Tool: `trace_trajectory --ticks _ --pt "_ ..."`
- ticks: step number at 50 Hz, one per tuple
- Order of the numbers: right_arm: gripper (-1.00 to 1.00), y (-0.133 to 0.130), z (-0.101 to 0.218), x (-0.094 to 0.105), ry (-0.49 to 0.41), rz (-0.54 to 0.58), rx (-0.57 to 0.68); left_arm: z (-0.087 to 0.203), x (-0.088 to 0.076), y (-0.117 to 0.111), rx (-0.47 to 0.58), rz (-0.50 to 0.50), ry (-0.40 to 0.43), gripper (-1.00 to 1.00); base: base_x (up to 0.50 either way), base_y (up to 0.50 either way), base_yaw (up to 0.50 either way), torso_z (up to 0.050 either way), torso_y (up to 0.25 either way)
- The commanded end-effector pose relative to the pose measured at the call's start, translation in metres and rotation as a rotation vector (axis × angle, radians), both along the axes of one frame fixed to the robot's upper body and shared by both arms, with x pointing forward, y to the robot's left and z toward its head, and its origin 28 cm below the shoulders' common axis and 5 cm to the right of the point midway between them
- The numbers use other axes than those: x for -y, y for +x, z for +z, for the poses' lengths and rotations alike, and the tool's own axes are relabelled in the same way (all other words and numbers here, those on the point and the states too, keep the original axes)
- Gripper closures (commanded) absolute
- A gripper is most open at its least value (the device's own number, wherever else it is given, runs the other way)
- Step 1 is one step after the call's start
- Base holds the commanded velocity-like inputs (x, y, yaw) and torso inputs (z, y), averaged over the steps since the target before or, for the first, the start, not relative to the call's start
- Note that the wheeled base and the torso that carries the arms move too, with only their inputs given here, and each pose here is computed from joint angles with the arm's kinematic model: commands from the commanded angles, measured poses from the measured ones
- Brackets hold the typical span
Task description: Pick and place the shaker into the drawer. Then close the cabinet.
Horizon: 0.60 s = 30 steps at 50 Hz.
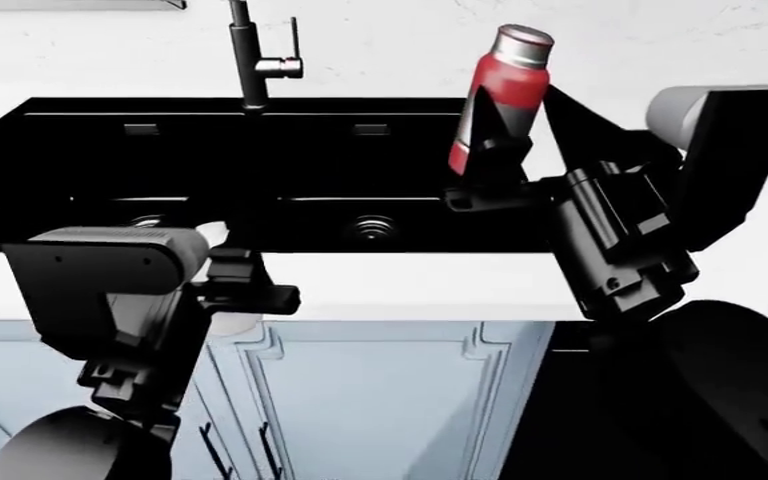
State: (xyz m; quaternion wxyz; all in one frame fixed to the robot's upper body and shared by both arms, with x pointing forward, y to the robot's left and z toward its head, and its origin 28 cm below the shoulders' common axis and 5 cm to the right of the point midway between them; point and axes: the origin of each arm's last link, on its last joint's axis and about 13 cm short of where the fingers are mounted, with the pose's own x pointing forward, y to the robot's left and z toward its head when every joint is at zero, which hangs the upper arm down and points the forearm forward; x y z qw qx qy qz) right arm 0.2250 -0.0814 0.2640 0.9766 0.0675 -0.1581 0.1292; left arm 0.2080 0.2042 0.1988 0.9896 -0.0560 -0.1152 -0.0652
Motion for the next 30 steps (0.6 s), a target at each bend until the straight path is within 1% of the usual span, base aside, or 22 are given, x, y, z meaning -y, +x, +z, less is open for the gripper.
trace_trajectory --ticks 1,12,30 --pt "1.00 -0.0017 -0.0001 -0.0025 -0.007 0.010 0.001 -0.0011 -0.0016 -0.0028 0.002 0.007 -0.013 1.00 -0.08 0.50 0.00 0.000 0.000" --pt "1.00 -0.0022 0.0020 -0.0063 -0.015 0.030 -0.002 0.0013 -0.0028 -0.0033 0.007 0.009 -0.007 1.00 -0.08 0.50 0.00 0.000 0.000" --pt "1.00 -0.0041 -0.0020 -0.0082 -0.012 0.038 -0.010 -0.0036 -0.0037 -0.0062 0.000 0.018 -0.017 1.00 -0.08 0.50 0.00 0.000 0.000"
